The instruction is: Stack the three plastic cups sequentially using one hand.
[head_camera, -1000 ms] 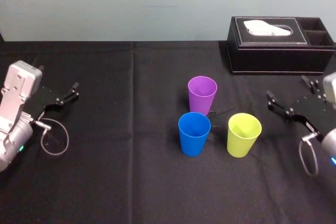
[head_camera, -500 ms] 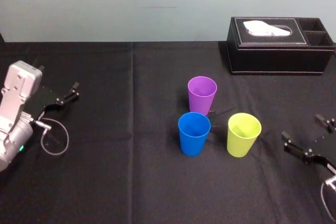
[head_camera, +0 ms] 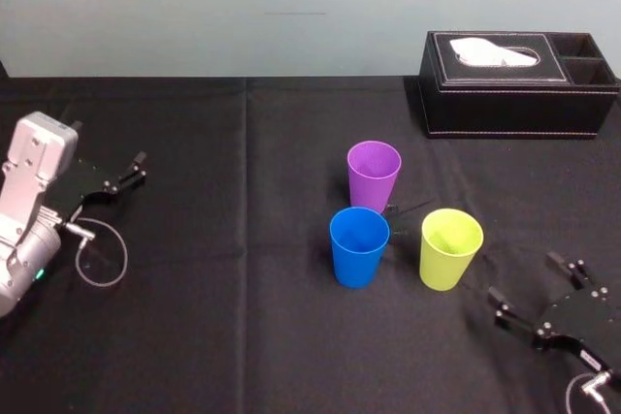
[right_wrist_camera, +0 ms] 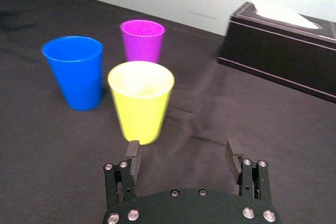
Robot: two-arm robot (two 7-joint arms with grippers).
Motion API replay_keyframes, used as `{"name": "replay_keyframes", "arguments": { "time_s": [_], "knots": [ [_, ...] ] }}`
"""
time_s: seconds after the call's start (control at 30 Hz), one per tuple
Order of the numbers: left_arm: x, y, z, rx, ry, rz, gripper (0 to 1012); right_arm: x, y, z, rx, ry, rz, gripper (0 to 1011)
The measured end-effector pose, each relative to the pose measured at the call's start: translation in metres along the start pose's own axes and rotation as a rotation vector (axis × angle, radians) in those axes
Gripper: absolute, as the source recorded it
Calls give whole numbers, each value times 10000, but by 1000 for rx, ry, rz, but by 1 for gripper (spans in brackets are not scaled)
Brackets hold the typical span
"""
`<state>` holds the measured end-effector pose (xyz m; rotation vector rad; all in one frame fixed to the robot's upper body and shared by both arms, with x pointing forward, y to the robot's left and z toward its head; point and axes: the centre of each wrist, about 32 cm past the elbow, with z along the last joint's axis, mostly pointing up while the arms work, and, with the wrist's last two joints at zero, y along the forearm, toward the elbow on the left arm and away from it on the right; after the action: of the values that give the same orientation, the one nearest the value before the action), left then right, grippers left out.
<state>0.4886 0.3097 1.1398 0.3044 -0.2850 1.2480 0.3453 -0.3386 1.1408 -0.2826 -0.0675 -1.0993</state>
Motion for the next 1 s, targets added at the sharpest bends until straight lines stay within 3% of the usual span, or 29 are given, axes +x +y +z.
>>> {"name": "replay_keyframes", "arguments": {
  "time_s": [0.23,0.57,1.0],
  "knots": [
    [0,0,0,0,0,0,1011,-104,94,-42,41,39,45,1000],
    [0,0,0,0,0,0,1011,-205,310,-73,55,69,68,1002],
    [0,0,0,0,0,0,1011,-214,527,-59,80,65,50,1000]
  ]
}}
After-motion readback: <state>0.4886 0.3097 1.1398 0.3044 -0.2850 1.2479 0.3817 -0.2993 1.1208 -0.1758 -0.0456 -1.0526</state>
